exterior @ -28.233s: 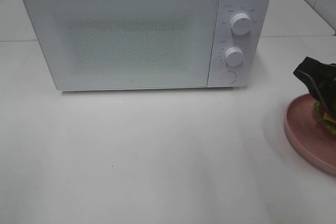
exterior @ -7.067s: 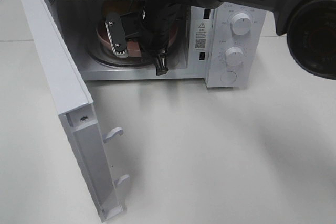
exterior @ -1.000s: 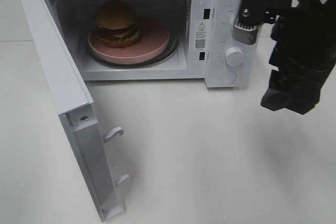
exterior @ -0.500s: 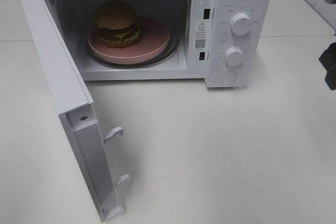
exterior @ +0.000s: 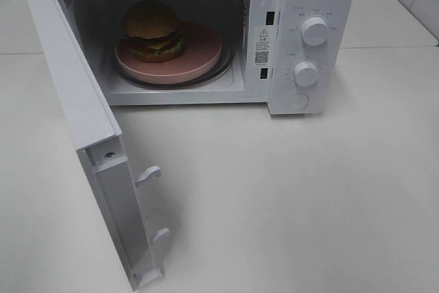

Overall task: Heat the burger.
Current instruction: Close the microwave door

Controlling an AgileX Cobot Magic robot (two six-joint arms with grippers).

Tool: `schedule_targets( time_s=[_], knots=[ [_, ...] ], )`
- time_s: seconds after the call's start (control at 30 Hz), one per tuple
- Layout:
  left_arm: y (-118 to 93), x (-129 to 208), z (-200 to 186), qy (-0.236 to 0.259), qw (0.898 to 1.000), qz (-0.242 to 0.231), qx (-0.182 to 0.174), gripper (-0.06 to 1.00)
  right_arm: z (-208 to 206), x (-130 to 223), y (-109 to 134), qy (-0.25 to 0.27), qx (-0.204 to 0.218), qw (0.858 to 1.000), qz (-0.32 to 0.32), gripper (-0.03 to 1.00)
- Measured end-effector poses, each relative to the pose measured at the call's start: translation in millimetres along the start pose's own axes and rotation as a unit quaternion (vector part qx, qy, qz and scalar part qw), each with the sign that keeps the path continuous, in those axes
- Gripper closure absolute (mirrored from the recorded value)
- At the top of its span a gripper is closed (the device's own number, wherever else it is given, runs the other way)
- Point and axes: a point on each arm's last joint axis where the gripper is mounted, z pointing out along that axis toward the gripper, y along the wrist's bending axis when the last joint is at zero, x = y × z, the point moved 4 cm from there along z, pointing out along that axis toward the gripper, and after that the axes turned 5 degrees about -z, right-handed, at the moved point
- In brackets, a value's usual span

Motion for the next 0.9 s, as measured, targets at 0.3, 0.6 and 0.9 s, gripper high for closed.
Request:
schedule_targets(
  time_s=[0.3, 0.6, 0.9],
  knots=[
    [0, 0, 0, 0.000, 1.000, 0.000, 0.000, -0.04, -41, 73, 7, -0.115, -0.053, 0.992, -0.002, 0.18],
    [0, 0, 0, 0.000, 1.000, 0.000, 0.000, -0.04, -56, 118, 7, -0.220, -0.059, 0.974, 0.010, 0.20],
    [0, 0, 0, 0.000, 1.000, 0.000, 0.000, -0.04, -62, 145, 14, -0.297, -0.076, 0.952, -0.011, 0.21]
  ],
)
